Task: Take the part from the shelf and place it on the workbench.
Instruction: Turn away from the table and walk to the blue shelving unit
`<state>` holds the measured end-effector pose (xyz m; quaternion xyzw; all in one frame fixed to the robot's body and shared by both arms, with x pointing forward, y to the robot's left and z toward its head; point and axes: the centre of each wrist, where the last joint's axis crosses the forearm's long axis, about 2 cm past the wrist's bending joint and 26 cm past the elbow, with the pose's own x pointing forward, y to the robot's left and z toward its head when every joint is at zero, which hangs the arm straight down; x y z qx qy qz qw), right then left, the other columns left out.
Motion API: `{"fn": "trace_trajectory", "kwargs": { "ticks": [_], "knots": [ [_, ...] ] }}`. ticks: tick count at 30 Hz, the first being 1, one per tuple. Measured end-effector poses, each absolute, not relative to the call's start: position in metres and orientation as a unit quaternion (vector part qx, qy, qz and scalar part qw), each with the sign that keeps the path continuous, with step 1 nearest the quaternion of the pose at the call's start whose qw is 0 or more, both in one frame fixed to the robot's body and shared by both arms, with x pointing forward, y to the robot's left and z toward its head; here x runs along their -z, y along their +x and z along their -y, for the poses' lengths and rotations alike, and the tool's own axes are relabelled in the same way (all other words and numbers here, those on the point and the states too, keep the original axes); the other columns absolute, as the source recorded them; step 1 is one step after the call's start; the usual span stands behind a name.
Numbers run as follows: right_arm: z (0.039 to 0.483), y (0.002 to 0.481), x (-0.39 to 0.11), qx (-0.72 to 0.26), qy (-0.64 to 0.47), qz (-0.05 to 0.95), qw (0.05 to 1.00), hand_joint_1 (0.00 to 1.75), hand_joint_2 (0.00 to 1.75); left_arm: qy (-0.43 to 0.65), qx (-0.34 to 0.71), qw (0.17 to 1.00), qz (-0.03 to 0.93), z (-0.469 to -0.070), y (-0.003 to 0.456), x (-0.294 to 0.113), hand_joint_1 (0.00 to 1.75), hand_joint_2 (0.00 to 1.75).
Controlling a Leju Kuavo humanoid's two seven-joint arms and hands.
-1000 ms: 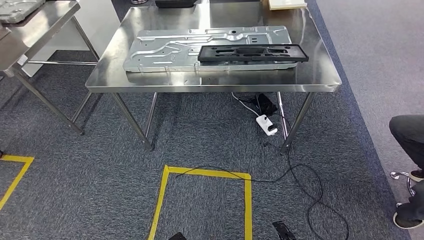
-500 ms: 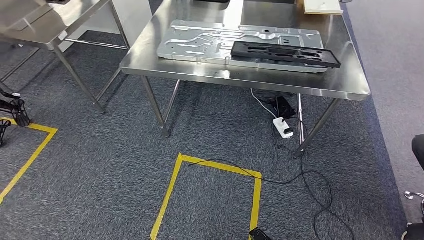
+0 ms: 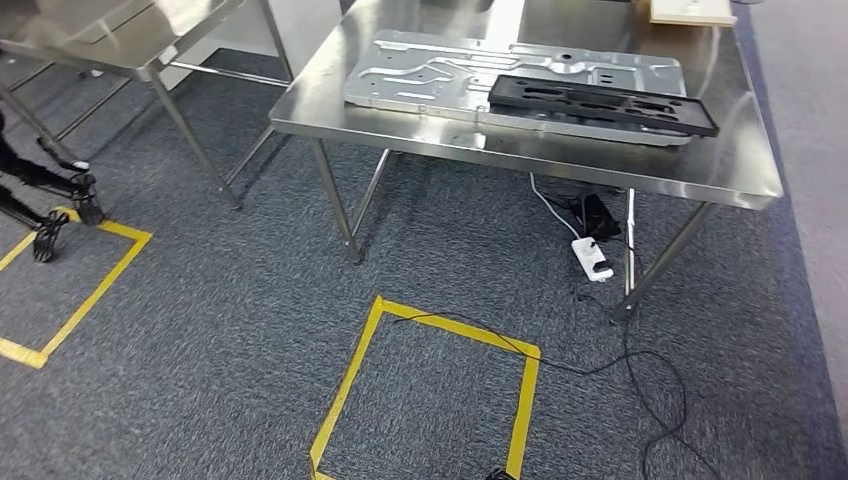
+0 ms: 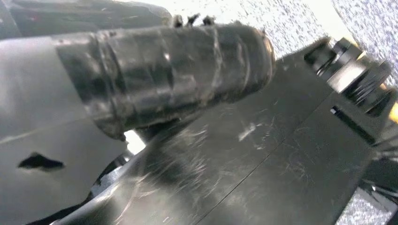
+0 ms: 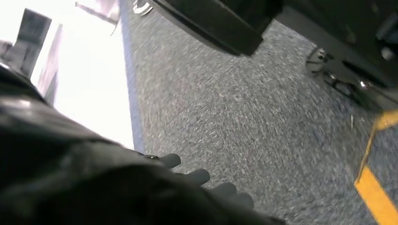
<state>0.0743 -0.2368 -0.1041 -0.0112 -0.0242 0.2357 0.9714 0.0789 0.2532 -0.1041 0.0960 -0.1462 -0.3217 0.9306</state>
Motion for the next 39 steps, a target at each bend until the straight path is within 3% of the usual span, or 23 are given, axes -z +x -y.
{"fn": "trace_trajectory", "kwargs": {
  "ticks": [39],
  "knots": [
    [0.226, 0.072, 0.103, -0.303, -0.011, 0.036, 0.952, 0.00, 0.00, 0.097, 0.309, 0.937, 0.133, -0.255, 0.077, 0.105, 0.00, 0.00]
  ]
}}
